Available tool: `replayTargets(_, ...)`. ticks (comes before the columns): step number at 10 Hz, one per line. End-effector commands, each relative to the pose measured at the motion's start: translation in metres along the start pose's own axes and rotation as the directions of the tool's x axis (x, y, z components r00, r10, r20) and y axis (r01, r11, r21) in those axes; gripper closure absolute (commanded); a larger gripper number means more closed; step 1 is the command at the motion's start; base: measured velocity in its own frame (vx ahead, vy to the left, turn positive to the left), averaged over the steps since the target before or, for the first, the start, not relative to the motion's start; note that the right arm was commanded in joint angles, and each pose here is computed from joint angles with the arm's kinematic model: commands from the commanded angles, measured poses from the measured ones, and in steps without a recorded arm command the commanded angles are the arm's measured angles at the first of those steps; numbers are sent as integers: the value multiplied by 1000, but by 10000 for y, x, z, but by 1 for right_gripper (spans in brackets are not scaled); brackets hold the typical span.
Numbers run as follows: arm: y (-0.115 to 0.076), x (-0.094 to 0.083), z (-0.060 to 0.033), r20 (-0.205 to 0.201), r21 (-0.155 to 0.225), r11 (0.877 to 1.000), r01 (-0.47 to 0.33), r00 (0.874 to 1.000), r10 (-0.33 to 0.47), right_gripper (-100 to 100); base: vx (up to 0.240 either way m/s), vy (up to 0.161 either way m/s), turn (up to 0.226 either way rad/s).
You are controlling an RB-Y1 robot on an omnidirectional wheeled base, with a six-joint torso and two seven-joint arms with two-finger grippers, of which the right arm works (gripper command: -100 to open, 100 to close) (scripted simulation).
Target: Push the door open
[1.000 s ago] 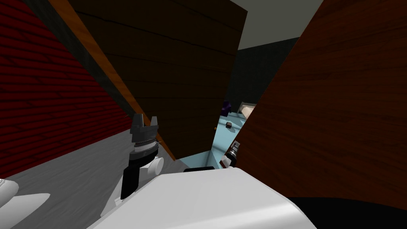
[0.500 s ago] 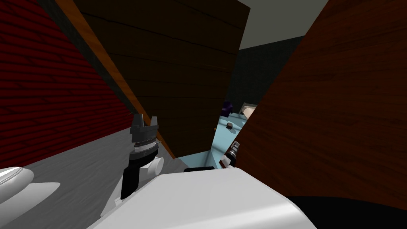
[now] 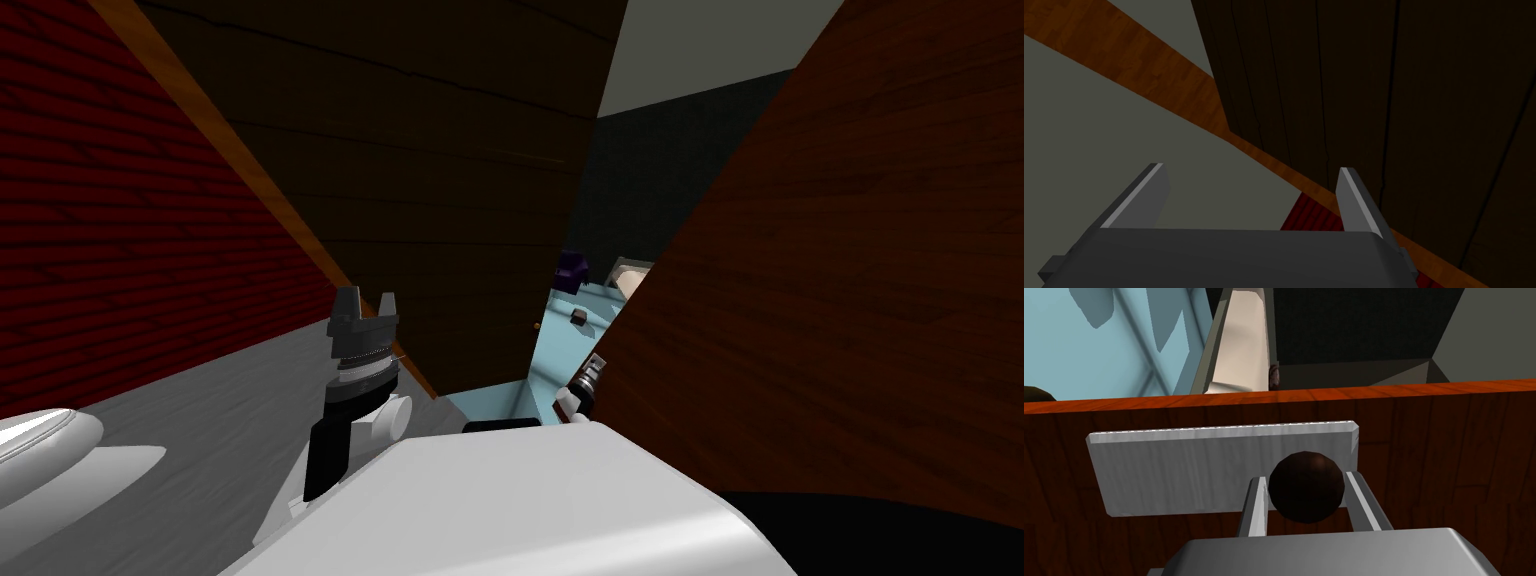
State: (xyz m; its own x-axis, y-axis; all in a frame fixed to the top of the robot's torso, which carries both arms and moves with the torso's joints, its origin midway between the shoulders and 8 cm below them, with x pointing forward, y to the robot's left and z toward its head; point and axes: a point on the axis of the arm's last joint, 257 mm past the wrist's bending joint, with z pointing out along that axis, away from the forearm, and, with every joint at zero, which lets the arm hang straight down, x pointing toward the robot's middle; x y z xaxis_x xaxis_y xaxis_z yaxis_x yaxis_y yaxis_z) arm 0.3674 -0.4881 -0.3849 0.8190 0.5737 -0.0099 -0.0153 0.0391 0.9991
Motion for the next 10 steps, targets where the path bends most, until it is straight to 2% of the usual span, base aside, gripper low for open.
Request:
replayTargets(1,72,-205,79,50,-27,1000,8,999,-7,100,-3,-132,67)
replayTargets(2,86,-239,89,67,-31,999,7,998,-5,100,-10,-139,56)
replayTargets(4,86,-239,89,67,-31,999,7,998,-5,100,8,-90,26)
replayTargets(5,106,-291,100,94,-38,999,5,996,-2,100,24,-69,62)
replayTargets(6,138,-283,120,94,-45,999,1,996,4,100,8,-69,18)
replayTargets(7,106,-291,100,94,-38,999,5,996,-2,100,10,-46,-15)
replayTargets(8,124,-342,105,122,-43,999,4,993,2,100,17,-80,73)
replayTargets(10,124,-342,105,122,-43,999,4,993,2,100,-3,-68,26)
